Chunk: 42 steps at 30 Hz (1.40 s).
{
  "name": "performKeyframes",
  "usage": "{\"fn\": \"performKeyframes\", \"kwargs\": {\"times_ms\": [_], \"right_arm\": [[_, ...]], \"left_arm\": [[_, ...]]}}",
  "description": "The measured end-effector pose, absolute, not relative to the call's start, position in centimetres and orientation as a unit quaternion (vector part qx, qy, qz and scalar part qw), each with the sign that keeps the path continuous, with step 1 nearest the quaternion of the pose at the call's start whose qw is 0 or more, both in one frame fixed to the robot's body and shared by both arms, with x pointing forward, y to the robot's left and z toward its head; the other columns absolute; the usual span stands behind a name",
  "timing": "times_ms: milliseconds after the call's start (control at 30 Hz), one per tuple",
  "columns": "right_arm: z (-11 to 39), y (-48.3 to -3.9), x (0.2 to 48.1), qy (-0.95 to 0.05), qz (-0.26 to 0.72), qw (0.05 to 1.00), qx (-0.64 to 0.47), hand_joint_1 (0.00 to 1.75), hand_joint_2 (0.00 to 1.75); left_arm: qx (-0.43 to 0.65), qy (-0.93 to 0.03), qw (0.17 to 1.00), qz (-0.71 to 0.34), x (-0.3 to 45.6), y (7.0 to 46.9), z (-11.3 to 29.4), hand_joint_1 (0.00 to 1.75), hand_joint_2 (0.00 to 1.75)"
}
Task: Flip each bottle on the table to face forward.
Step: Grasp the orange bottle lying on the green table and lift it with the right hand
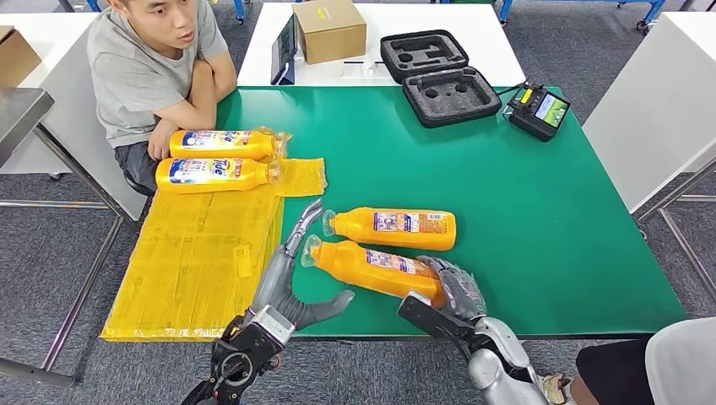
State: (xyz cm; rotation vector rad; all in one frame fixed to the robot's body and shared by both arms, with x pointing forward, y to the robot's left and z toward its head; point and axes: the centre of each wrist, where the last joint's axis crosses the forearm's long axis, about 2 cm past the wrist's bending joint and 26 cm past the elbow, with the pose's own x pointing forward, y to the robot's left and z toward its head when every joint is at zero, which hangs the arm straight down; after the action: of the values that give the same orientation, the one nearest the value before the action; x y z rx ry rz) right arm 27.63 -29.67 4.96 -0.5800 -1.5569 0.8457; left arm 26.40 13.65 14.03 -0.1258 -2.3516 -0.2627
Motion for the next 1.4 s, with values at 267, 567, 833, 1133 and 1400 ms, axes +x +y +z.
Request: {"fn": "performKeyframes", "kwargs": {"times_ms": [267,567,833,1133,1400], "right_arm": [[4.4,-29.3,26.9,-0.721,0.325,0.588,-0.169,1.75,1.75],[4.3,-29.0,26.6,-0.747,0.283,0.579,-0.163,1.75,1.75],[4.3,-28.9,26.2,-0.756,0.25,0.576,-0.184,1.75,1.75],[4.1,-29.1,24.0,-0.765,0.208,0.575,-0.204,1.75,1.75],[5.3,-28.2,22.7,-0.795,0.163,0.546,-0.209,1.75,1.75]], "left_arm": [[-0.024,-0.923,0.376,-0.078,26.3,13.6,14.2,0.0,1.75],[0.1,-0.934,0.339,0.048,25.7,14.2,16.6,0.0,1.75],[0.137,-0.94,0.301,0.084,25.3,15.5,18.7,0.0,1.75],[0.042,-0.925,0.361,0.112,25.4,15.0,17.5,0.0,1.75],[-0.071,-0.889,0.445,0.085,24.9,12.9,13.6,0.0,1.75]]}}
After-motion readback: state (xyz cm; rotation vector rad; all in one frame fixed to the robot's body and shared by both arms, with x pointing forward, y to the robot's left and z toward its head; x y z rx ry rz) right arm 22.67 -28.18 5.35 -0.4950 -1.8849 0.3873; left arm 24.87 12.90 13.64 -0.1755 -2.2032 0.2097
